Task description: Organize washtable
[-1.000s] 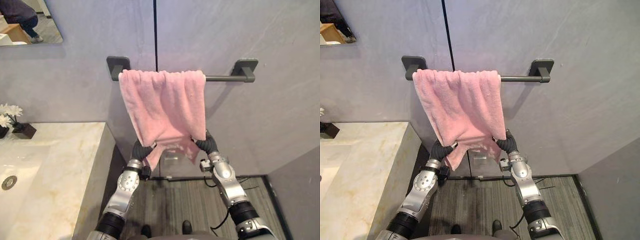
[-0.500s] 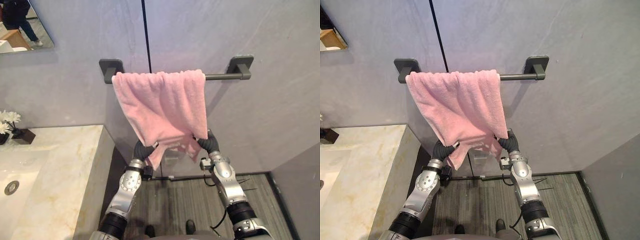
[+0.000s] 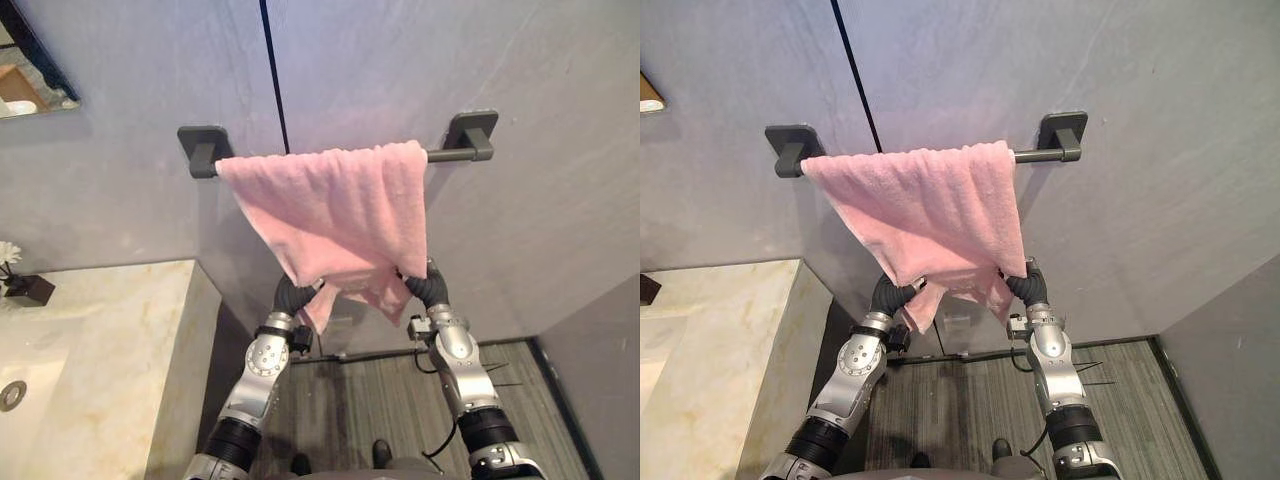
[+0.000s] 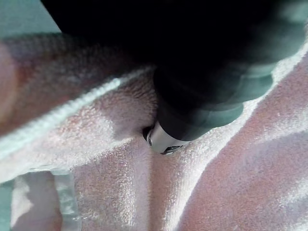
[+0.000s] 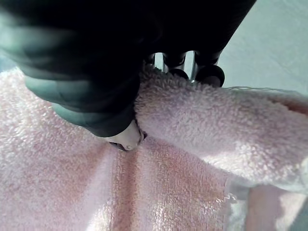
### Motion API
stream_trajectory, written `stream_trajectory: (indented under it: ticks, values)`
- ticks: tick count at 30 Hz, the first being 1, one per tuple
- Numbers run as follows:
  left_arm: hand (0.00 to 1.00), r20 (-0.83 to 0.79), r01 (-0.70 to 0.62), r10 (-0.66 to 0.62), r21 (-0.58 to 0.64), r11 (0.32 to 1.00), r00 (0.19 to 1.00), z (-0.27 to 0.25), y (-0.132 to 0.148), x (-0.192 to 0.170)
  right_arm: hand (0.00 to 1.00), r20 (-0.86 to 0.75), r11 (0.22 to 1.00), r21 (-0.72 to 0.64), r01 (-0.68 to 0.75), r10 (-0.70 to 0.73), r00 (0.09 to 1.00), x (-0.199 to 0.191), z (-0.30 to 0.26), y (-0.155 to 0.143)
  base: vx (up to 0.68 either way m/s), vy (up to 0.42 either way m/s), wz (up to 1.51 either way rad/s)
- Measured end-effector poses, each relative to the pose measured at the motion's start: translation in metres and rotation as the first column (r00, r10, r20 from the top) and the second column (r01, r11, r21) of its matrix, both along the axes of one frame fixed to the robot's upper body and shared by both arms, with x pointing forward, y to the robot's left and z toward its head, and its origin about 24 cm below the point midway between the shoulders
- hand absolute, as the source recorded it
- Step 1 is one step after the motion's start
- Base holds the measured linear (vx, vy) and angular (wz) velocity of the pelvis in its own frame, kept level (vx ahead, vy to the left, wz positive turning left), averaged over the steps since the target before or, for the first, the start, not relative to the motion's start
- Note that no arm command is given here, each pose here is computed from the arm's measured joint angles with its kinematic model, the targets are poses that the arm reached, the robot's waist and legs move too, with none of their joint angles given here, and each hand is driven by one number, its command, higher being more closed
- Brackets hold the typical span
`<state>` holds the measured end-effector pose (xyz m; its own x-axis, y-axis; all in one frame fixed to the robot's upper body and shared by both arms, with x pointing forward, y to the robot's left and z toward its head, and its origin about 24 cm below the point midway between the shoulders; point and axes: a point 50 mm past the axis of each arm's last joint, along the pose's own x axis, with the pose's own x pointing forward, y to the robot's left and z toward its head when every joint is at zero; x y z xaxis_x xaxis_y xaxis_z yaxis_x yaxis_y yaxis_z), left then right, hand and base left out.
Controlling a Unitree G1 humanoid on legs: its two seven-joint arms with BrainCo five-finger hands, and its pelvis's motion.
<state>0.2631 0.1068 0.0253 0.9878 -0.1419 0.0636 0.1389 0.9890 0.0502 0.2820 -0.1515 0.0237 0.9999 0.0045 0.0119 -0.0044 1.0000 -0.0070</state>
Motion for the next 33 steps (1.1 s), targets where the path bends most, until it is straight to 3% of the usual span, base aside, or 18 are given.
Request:
stream_trajectory:
  ticks: [18, 19, 20, 28, 33]
  values:
    - [1.00, -0.141, -0.071, 0.070, -0.003, 0.997, 0.987, -0.033, 0.012, -0.011, 1.00, -0.083, 1.000, -0.003, -0.024, 0.024, 0.996, -0.001, -0.021, 0.015, -0.03, -0.013, 0.00]
    - [1.00, -0.142, -0.075, 0.074, -0.003, 0.997, 0.987, -0.033, 0.013, -0.011, 0.00, -0.082, 0.999, -0.016, -0.028, 0.027, 0.996, 0.000, -0.021, 0.016, 0.00, 0.000, 0.00]
    - [0.00, -0.144, -0.081, 0.080, -0.004, 0.997, 0.986, -0.034, 0.014, -0.011, 0.00, -0.085, 0.999, -0.021, -0.029, 0.027, 0.996, -0.001, -0.022, 0.016, 0.00, -0.021, 0.04]
    - [0.00, -0.167, -0.143, 0.141, -0.001, 0.990, 0.976, -0.039, 0.028, -0.011, 0.00, -0.135, 0.999, -0.016, 0.052, -0.054, 0.989, -0.004, -0.031, 0.002, -0.01, -0.016, 0.02]
    - [0.00, -0.173, -0.217, 0.211, -0.017, 0.976, 0.962, -0.040, 0.042, -0.015, 0.00, -0.179, 0.983, -0.002, 0.185, -0.182, 0.967, -0.017, -0.042, -0.019, -0.04, -0.030, 0.00]
